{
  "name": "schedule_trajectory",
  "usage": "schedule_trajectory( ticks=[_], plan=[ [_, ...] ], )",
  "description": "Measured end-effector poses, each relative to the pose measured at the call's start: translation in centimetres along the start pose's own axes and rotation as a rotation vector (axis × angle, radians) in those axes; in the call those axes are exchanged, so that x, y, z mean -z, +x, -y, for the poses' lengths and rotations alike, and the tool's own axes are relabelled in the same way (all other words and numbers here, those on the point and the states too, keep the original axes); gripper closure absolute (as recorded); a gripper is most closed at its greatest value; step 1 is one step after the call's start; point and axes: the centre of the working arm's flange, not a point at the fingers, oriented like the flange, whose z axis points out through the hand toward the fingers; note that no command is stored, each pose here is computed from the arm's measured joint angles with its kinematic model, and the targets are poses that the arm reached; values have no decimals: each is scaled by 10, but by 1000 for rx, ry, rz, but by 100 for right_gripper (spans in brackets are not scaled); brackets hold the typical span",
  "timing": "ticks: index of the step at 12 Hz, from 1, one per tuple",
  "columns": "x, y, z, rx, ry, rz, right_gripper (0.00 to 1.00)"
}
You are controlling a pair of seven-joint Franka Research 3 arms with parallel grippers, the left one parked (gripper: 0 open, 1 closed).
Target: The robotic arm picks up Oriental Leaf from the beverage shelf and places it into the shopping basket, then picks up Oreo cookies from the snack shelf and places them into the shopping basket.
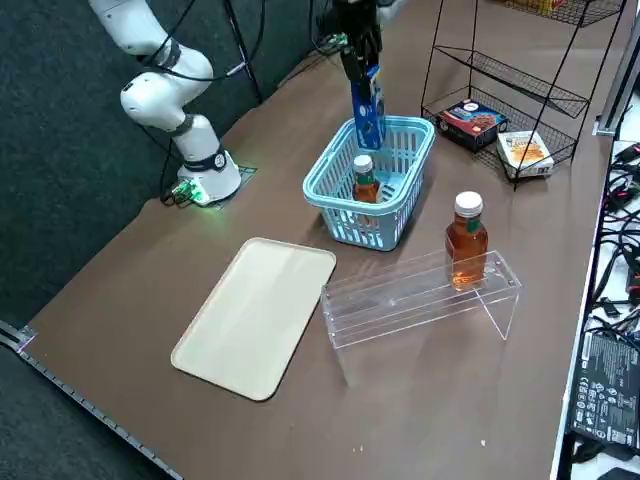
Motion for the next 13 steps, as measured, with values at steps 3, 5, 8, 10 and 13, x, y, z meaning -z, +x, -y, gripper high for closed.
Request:
schedule_trajectory(
  ticks=[3, 5, 8, 10, 13],
  plan=[
    [-33, 8, -2, -2, 17, 6, 44],
    [-58, 12, -3, -5, 29, 6, 44],
    [-105, 11, 1, 2, 48, 22, 44],
    [-123, 13, 2, 2, 58, 34, 44],
    [-144, 15, 0, 10, 56, 51, 44]
  ],
)
